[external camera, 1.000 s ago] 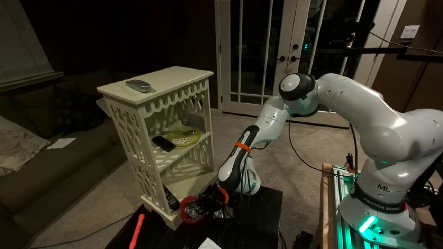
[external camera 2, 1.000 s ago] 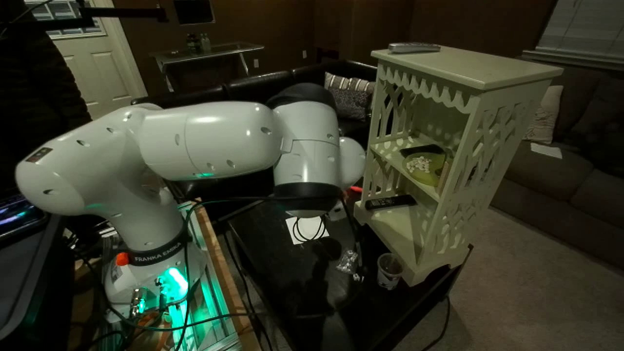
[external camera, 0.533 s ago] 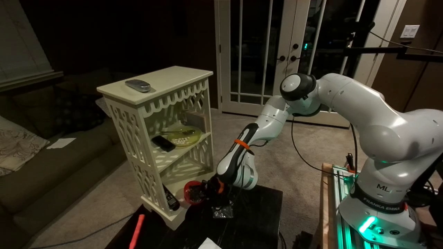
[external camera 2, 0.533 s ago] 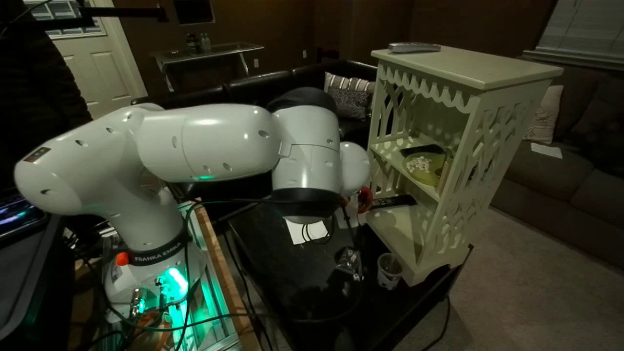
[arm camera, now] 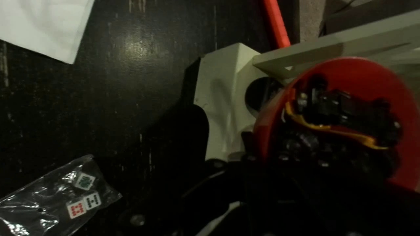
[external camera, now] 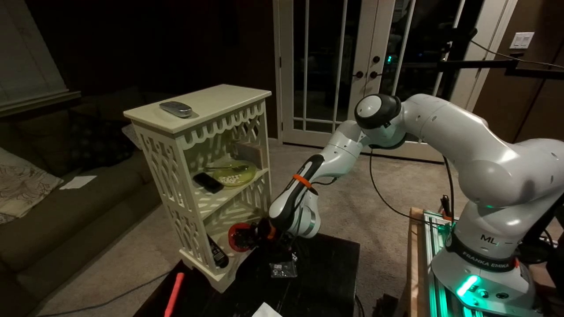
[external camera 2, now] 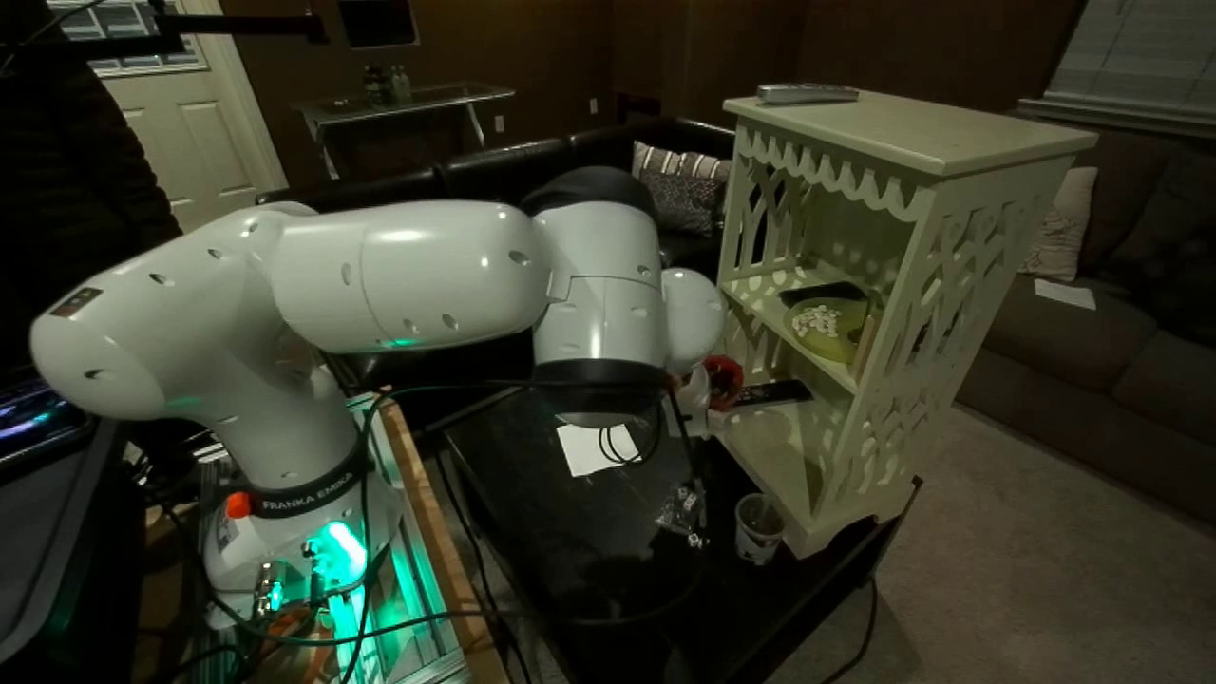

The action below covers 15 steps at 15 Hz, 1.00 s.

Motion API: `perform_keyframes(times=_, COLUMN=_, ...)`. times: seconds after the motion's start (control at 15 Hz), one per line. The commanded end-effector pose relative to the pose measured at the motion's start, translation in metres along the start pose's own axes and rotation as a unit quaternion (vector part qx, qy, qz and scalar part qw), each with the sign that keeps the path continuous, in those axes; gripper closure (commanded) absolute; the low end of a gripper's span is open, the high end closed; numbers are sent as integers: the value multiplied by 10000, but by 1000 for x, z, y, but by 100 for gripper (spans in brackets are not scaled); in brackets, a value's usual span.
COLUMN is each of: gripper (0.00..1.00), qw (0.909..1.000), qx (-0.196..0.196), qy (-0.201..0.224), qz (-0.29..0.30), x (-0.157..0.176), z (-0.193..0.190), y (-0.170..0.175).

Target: Put the red bowl in the bottom shelf

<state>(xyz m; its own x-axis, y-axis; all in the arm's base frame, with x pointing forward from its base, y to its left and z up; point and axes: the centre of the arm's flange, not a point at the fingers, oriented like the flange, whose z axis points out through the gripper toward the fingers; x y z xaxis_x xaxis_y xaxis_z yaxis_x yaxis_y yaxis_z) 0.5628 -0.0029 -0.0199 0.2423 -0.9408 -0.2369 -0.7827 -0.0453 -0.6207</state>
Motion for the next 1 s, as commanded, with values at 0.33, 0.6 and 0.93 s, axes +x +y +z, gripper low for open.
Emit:
perform_keyframes(times=0.33, gripper=99, qw=9916, qx=-47, qy=440, qz=1215, x=30, z=51, y=-43)
perform_keyframes(times=0.6, gripper=99, qw=9872, qx=-141, qy=521, qz=1504, x=51, z=60, y=-40)
perform_keyframes(times=0.93, gripper=99, qw=9849, qx=-387, qy=580, qz=1584, x=73, z=78, y=-25)
